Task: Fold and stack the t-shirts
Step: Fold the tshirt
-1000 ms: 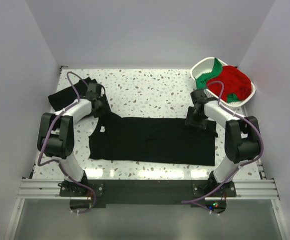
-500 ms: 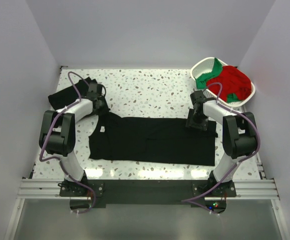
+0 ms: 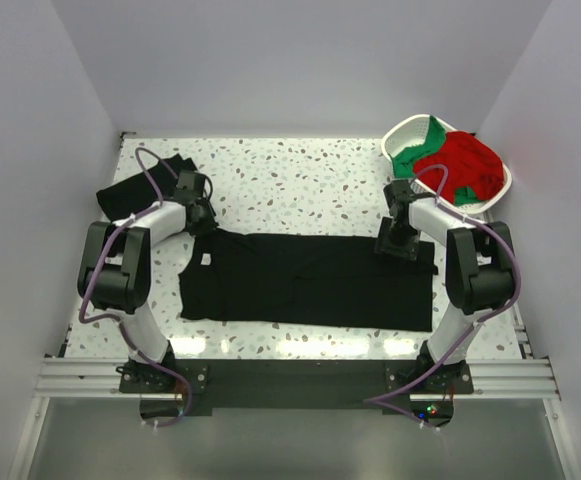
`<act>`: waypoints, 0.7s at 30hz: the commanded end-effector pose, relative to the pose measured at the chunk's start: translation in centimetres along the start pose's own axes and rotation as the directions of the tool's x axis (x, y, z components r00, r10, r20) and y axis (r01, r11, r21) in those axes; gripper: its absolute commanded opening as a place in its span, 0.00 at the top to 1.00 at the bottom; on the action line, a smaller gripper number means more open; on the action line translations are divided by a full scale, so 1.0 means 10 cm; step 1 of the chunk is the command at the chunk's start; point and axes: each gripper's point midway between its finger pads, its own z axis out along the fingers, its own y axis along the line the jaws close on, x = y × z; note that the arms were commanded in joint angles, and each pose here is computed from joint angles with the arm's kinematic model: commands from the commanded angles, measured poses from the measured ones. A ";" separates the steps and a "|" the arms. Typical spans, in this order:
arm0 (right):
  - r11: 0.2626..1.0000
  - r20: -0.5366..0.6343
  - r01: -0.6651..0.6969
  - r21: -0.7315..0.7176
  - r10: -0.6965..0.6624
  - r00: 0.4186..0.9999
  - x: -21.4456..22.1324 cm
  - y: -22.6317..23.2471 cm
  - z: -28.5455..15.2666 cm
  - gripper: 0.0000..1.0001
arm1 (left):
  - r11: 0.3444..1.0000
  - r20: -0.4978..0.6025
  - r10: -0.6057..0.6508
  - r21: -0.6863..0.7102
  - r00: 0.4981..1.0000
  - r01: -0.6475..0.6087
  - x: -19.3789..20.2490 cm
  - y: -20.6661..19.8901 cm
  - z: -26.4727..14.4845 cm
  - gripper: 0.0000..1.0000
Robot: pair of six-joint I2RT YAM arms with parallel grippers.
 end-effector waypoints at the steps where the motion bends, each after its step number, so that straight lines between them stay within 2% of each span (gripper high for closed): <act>1: 0.989 -0.036 -0.009 0.149 0.014 0.999 0.06 -0.34 0.12 0.43 | 0.998 0.085 -0.006 -0.061 0.996 0.011 -0.18 0.16 -0.15 1.00; 15: 0.984 -0.052 -0.018 0.175 0.027 0.998 0.06 -0.43 0.11 0.43 | 0.992 0.081 -0.013 -0.123 0.997 0.023 -0.18 0.28 -0.21 1.00; 21: 0.988 -0.047 -0.025 0.152 0.032 0.998 0.04 -0.39 0.07 0.43 | 0.996 0.082 -0.026 -0.080 0.996 0.033 -0.16 0.21 -0.27 1.00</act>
